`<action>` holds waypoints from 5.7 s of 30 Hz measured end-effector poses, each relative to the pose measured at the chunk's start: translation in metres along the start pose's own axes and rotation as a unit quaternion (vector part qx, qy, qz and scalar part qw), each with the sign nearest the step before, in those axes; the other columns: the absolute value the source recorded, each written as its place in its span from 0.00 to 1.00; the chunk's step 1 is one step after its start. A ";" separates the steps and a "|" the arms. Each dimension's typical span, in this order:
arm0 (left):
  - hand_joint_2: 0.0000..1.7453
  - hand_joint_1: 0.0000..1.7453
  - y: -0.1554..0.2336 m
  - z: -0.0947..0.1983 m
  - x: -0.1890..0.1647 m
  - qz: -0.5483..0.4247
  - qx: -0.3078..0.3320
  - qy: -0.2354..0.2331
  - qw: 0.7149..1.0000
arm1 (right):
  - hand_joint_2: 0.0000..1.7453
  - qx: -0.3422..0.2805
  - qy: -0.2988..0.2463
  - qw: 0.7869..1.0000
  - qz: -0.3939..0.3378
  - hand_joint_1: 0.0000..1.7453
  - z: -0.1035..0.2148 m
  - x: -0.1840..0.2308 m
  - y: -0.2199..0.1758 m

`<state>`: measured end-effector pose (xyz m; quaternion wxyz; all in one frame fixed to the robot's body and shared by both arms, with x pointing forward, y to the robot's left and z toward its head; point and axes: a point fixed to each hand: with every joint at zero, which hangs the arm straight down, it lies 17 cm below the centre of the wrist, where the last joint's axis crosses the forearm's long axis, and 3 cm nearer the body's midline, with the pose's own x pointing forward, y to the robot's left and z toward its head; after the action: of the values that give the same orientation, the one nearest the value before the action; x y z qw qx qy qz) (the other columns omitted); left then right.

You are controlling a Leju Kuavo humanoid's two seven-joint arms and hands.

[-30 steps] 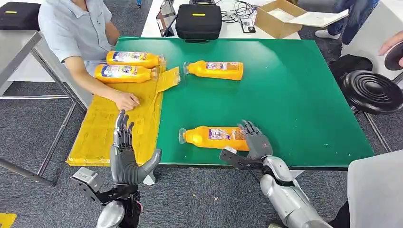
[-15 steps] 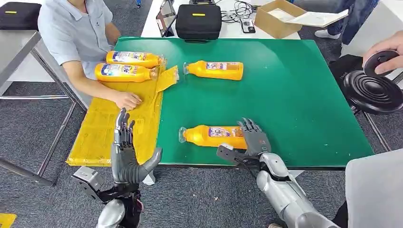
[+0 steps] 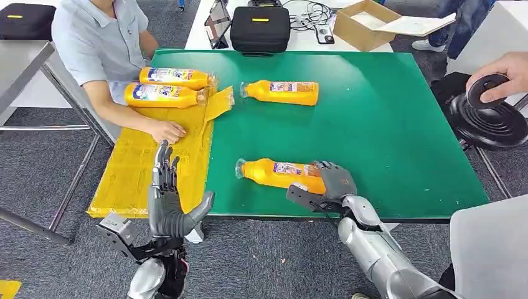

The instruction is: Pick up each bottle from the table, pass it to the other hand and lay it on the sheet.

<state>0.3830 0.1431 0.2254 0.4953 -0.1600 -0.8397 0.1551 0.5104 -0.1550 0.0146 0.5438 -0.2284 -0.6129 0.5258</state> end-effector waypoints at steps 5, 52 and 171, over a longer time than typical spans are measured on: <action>1.00 0.00 0.000 0.001 -0.002 0.000 -0.001 0.002 1.000 | 1.00 0.007 0.011 1.000 -0.005 1.00 0.000 -0.005 0.003; 1.00 0.00 -0.008 0.070 -0.118 0.069 -0.013 0.245 0.967 | 1.00 -0.246 -0.077 0.906 -0.336 1.00 0.069 0.030 -0.056; 1.00 1.00 0.137 -0.077 -0.173 -0.717 -0.176 0.143 0.659 | 0.00 -0.207 -0.319 0.836 -0.395 0.00 0.132 0.225 -0.072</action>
<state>0.5455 0.2018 0.0682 0.5294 0.3877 -0.6246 -0.4235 0.3431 -0.0402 0.1939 0.4194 0.1065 -0.8853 0.1703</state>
